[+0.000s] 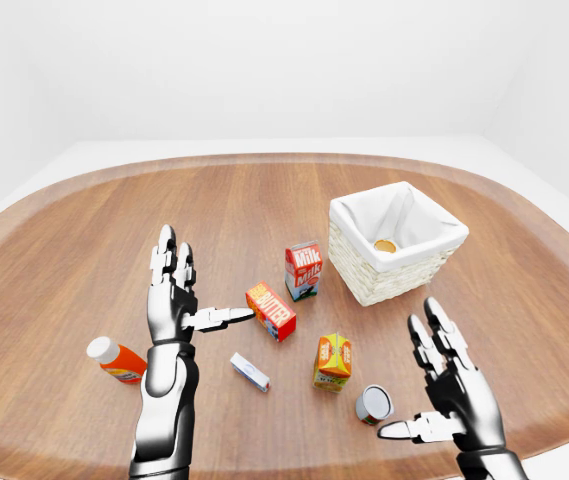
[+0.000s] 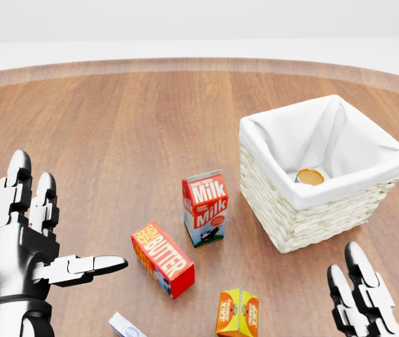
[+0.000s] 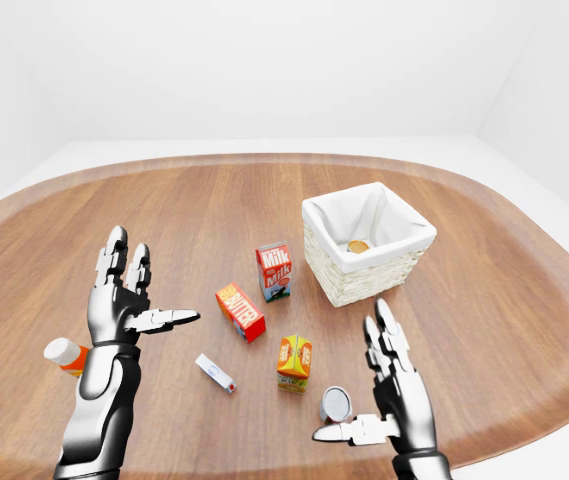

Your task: Pick up the alphabet soup and the tomato sauce, and put them in the basket.

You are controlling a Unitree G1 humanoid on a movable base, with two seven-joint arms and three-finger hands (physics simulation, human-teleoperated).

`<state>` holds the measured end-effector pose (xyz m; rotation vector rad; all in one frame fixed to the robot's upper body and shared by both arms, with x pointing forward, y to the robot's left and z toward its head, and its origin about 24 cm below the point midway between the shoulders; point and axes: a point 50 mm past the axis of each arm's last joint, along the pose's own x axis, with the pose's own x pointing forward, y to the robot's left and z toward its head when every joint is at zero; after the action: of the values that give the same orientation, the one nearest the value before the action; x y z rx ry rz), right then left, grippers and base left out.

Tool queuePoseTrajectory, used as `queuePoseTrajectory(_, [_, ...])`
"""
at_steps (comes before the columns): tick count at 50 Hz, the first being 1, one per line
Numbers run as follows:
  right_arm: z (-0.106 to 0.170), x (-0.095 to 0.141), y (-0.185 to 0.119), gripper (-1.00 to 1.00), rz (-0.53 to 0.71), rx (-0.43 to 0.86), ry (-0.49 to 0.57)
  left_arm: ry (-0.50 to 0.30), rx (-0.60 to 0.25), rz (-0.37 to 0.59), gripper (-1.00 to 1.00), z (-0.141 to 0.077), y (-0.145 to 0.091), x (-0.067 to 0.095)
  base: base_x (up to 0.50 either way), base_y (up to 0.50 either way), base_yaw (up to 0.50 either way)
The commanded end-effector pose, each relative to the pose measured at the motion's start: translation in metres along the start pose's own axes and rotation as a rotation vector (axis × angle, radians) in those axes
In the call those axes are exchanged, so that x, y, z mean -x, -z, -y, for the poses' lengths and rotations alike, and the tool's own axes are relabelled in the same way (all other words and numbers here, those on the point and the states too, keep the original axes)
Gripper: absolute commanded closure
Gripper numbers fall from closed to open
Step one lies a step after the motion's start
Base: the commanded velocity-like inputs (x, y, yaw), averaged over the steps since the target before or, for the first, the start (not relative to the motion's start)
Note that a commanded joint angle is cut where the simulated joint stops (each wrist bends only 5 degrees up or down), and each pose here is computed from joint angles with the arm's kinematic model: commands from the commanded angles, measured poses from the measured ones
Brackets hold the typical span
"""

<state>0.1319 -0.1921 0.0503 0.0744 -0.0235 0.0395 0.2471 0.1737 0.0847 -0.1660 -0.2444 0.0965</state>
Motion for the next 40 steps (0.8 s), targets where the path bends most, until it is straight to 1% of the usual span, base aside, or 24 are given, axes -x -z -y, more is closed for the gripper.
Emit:
queuePoseTrajectory(1, [-0.002,0.008,0.001,-1.0,-0.016,-0.014,-0.004,-0.001,0.001,-0.001,-1.0,0.0,0.0,0.0,0.0,0.0,0.0])
queuePoseTrajectory(2, [-0.001,0.009,0.011,-1.0,-0.052,-0.035,-0.003,-0.001,0.001,-0.001,-1.0,0.0,0.0,0.0,0.0,0.0,0.0])
queuePoseTrajectory(4, [-0.001,0.01,0.015,-1.0,-0.069,-0.042,-0.002,-0.001,0.001,-0.001,-1.0,0.0,0.0,0.0,0.0,0.0,0.0])
queuePoseTrajectory(7, [-0.001,0.011,0.001,-1.0,-0.025,-0.01,0.002,-0.001,0.001,-0.001,-1.0,0.0,0.0,0.0,0.0,0.0,0.0])
queuePoseTrajectory(9, [0.0,0.012,0.006,-1.0,-0.042,-0.02,0.004,-0.001,0.001,-0.001,-1.0,0.0,0.0,0.0,0.0,0.0,0.0])
queuePoseTrajectory(12, [0.0,0.014,0.022,-1.0,-0.105,-0.052,0.007,-0.001,0.001,-0.001,-1.0,0.0,0.0,0.0,0.0,0.0,0.0])
queuePoseTrajectory(15, [0.0,0.015,0.027,-1.0,-0.124,-0.054,0.012,-0.001,0.001,-0.001,-1.0,0.0,0.0,0.0,0.0,0.0,0.0])
queuePoseTrajectory(17, [0.001,0.016,0.019,-1.0,-0.102,-0.034,0.018,-0.001,0.001,-0.001,-1.0,0.0,0.0,0.0,0.0,0.0,0.0])
queuePoseTrajectory(19, [0.002,0.018,0.027,-1.0,-0.135,-0.052,0.023,-0.001,0.001,-0.001,-1.0,0.0,0.0,0.0,0.0,0.0,0.0])
queuePoseTrajectory(22, [0.003,0.021,0.03,-1.0,-0.149,-0.062,0.026,-0.001,0.001,-0.001,-1.0,0.0,0.0,0.0,0.0,0.0,0.0])
queuePoseTrajectory(24, [0.003,0.022,0.016,-1.0,-0.102,-0.034,0.028,-0.001,0.001,-0.001,-1.0,0.0,0.0,0.0,0.0,0.0,0.0])
queuePoseTrajectory(26, [0.003,0.023,0.015,-1.0,-0.097,-0.035,0.029,-0.001,0.001,-0.001,-1.0,0.0,0.0,0.0,0.0,0.0,0.0])
queuePoseTrajectory(27, [0.003,0.025,0.028,-1.0,-0.143,-0.069,0.026,-0.001,0.001,-0.001,-1.0,0.0,0.0,0.0,0.0,0.0,0.0])
queuePoseTrajectory(28, [0.003,0.026,0.034,-1.0,-0.164,-0.087,0.028,-0.001,0.001,-0.001,-1.0,0.0,0.0,0.0,0.0,0.0,0.0])
queuePoseTrajectory(30, [0.004,0.028,0.037,-1.0,-0.171,-0.1,0.028,-0.008,-0.005,0.012,-1.0,0.001,-0.003,0.0,0.0,0.0,0.0])
queuePoseTrajectory(33, [0.005,0.028,0.038,-1.0,-0.174,-0.105,0.033,-0.009,-0.005,-0.006,-1.0,0.0,0.002,0.0,0.0,0.0,0.0])
queuePoseTrajectory(40, [0.006,0.031,0.042,-1.0,-0.186,-0.123,0.036,-0.009,-0.005,-0.008,-1.0,0.0,0.002,0.0,0.0,0.0,0.0])
